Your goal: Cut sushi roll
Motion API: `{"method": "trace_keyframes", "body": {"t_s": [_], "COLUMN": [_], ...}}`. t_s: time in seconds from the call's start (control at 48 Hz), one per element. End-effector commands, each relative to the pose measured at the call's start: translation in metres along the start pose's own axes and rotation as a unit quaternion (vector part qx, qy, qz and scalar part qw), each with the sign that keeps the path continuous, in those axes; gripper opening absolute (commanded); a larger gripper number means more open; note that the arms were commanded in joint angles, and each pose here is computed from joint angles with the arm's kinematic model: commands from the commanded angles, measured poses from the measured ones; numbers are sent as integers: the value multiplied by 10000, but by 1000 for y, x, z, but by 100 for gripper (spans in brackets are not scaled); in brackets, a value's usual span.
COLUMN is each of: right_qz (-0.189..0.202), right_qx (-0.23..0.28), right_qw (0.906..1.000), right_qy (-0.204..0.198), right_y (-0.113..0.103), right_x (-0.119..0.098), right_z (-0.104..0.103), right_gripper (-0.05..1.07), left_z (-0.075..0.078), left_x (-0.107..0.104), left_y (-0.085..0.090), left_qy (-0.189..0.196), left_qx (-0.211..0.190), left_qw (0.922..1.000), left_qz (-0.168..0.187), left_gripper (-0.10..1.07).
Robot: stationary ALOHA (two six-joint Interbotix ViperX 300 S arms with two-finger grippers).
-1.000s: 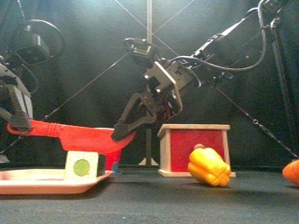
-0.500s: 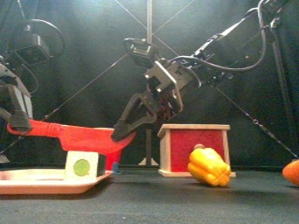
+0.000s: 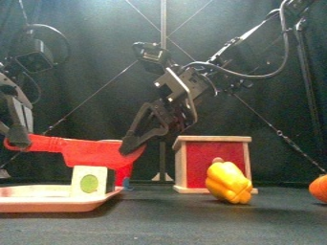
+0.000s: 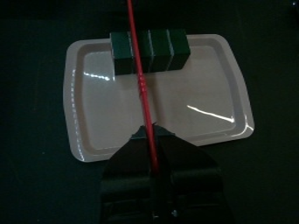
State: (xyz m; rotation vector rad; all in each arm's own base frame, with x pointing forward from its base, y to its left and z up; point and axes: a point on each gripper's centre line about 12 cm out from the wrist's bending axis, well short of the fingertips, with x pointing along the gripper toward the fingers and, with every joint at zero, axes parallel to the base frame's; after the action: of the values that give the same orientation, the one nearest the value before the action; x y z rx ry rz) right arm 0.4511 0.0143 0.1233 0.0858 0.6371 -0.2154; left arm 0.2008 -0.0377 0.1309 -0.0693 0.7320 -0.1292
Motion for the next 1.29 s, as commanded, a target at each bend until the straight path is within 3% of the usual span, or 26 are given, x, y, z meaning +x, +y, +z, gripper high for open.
{"method": "trace_keyframes", "body": {"t_s": [0.0,0.479,0.938,1.271], "right_qz": [-122,-217,-188,-181], "right_qx": [148,129,166,240], "right_qw": [9998,9991,9996,9995], "right_qy": [-22,-330,-103,95], "right_y": [-11,-11,-11,-10], "right_x": [0,-2,5,13], "right_z": [3,23,8,-5], "right_gripper": [43,43,43,43], "left_z": [3,-1,1,-5], "left_x": [0,0,1,19], "left_y": [-4,-1,-2,-1], "left_qy": [-37,3,-55,334], "left_qx": [81,-41,-49,-52], "left_qw": [9999,10000,10000,9994], "left_qz": [-67,-23,-43,5], "left_gripper": [30,30,30,30]}}
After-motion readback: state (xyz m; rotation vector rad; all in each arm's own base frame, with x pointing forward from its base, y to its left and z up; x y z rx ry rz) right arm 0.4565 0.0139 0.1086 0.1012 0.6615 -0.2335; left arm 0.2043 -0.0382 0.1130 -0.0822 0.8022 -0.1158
